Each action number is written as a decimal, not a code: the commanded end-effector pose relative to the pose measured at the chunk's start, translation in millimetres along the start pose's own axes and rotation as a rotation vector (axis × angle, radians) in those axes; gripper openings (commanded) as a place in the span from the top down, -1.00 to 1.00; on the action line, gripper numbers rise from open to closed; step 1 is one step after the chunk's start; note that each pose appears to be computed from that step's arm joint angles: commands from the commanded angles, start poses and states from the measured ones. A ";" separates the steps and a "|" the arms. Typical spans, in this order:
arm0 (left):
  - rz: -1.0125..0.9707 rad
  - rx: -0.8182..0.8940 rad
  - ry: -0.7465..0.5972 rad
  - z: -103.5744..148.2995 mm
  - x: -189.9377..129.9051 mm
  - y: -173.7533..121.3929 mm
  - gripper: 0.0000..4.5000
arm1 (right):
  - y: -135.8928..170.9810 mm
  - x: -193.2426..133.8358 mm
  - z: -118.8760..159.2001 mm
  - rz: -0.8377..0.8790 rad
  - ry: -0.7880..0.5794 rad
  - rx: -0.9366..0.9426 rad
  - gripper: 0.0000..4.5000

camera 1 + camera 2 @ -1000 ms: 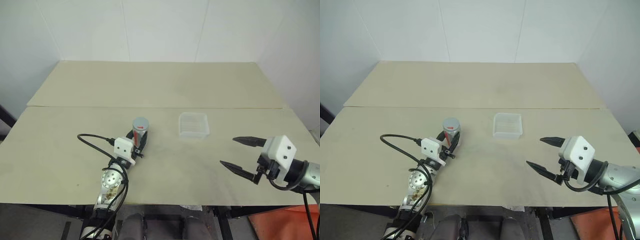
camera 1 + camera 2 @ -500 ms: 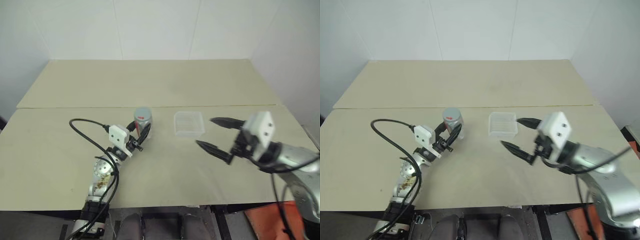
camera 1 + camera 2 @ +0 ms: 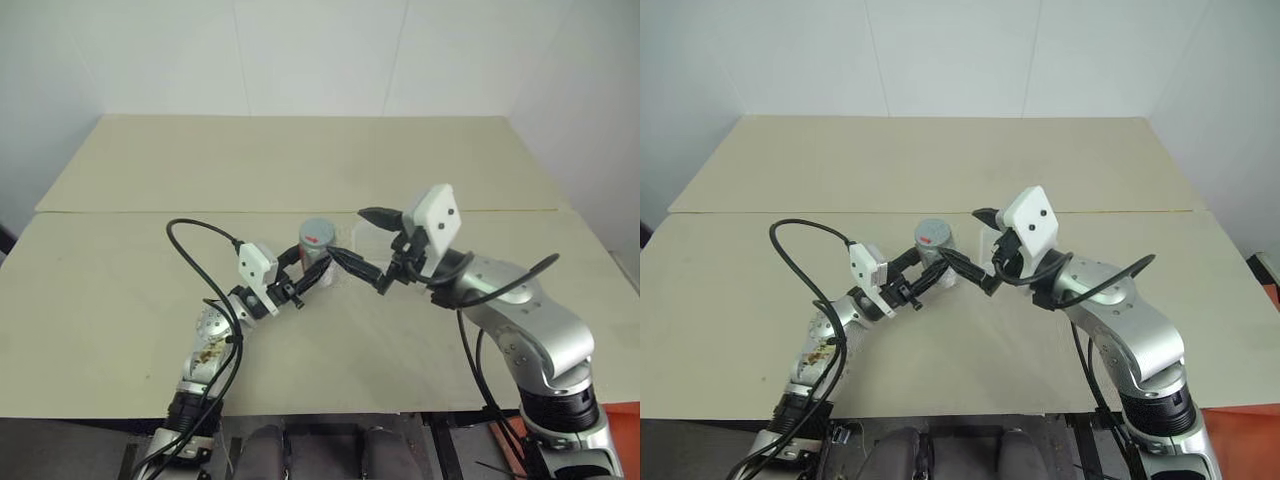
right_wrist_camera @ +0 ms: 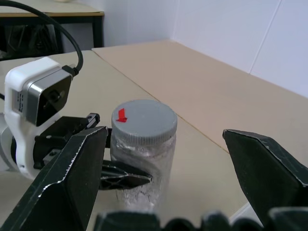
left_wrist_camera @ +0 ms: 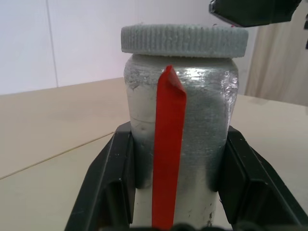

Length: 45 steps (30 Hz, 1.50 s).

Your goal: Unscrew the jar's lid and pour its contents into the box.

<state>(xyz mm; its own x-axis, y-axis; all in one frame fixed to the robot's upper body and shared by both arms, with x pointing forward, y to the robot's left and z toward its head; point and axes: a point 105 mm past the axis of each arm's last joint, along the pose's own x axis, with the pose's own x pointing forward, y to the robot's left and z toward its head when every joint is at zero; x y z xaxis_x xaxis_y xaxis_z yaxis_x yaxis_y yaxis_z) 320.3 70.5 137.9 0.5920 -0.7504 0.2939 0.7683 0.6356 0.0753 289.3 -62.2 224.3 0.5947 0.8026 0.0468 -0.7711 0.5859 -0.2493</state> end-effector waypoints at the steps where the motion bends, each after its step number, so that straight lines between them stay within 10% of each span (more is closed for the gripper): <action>1: -0.028 0.030 -0.061 14.7 11.0 -9.1 0.16 | 3.2 5.1 10.2 -0.004 -0.038 -0.022 -1.00; 29: -0.030 0.044 -0.075 15.3 14.4 -17.8 0.16 | 1.9 20.3 -2.2 -0.023 -0.022 -0.006 -1.00; 36: -0.030 0.042 -0.076 15.3 15.2 -18.3 0.16 | 2.0 19.0 -5.3 -0.017 -0.012 -0.023 -0.24; 45: -0.041 0.046 -0.076 15.5 15.7 -18.6 0.16 | 3.1 20.5 -9.7 -0.011 0.008 -0.045 -0.24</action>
<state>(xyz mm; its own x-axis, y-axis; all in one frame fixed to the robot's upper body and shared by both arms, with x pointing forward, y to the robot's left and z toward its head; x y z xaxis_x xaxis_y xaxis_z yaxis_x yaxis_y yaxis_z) 316.3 53.5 139.4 0.5791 -0.7544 0.3091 0.7749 0.6271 0.0788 303.1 -43.9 210.4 0.6087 0.7930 0.0252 -0.7617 0.5931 -0.2608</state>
